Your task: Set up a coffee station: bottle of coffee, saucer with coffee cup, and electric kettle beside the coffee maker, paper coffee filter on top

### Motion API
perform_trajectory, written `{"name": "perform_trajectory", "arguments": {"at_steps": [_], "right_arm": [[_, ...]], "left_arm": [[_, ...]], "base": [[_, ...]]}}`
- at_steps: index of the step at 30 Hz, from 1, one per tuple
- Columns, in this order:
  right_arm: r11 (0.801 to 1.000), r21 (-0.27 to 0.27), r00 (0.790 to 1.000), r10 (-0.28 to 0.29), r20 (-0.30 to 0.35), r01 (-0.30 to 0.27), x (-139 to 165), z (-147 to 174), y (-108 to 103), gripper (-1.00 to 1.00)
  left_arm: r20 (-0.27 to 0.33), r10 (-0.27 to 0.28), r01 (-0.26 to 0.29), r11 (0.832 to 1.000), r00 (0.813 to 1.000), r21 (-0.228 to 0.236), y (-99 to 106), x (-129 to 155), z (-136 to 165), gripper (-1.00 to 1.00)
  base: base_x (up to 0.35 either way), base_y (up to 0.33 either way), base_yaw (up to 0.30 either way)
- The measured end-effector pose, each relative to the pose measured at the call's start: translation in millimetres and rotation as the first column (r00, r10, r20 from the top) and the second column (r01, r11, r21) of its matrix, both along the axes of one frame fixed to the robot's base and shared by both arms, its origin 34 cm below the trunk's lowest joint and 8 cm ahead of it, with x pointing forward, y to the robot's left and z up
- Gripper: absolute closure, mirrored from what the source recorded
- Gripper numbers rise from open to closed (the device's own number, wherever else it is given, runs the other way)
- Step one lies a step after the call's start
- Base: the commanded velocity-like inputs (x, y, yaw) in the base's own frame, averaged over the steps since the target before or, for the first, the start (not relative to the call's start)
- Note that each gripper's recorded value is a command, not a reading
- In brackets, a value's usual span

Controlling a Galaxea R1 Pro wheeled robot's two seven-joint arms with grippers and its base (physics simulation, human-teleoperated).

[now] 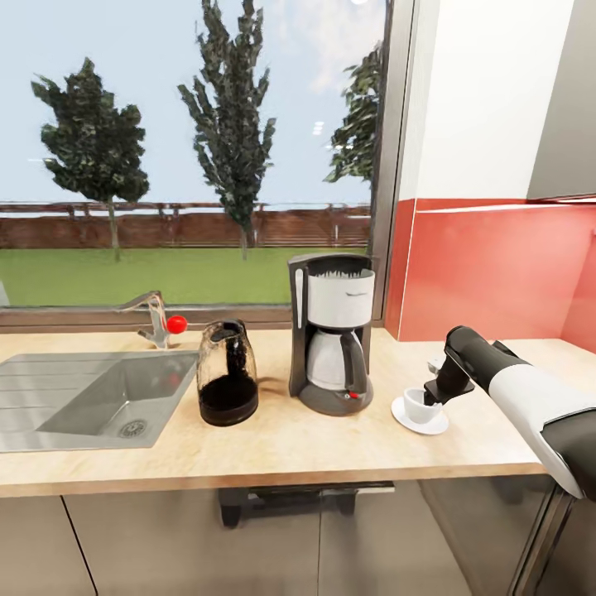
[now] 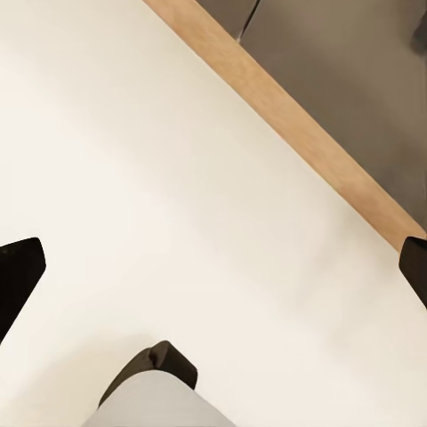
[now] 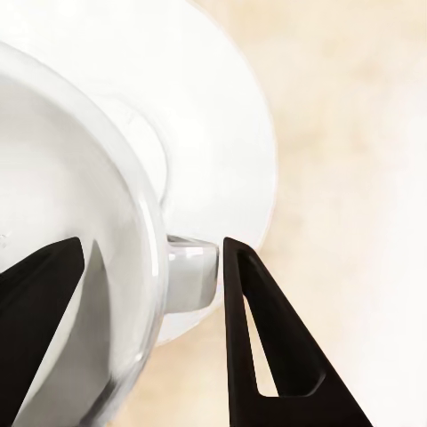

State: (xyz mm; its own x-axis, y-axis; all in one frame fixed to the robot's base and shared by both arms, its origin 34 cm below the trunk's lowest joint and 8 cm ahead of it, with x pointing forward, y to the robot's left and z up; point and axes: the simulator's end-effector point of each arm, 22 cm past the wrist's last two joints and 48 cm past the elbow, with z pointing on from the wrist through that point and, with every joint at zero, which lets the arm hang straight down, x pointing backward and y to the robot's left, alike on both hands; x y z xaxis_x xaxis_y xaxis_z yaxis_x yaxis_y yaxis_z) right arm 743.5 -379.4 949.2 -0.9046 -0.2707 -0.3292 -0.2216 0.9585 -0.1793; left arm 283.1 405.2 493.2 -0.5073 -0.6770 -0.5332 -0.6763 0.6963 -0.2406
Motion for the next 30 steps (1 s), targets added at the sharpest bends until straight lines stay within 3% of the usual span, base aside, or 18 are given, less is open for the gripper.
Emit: {"name": "perform_trajectory", "arguments": {"at_steps": [30], "right_arm": [[1.000, -0.003, 1.000, -0.009, 0.000, 0.009, -1.2, -1.3, -6.2, 1.00]], "left_arm": [[-0.009, 0.008, -0.008, 1.000, 1.000, 0.002, -1.8, -2.1, -3.3, -1.00]], "base": [[0.033, 0.000, 0.000]]}}
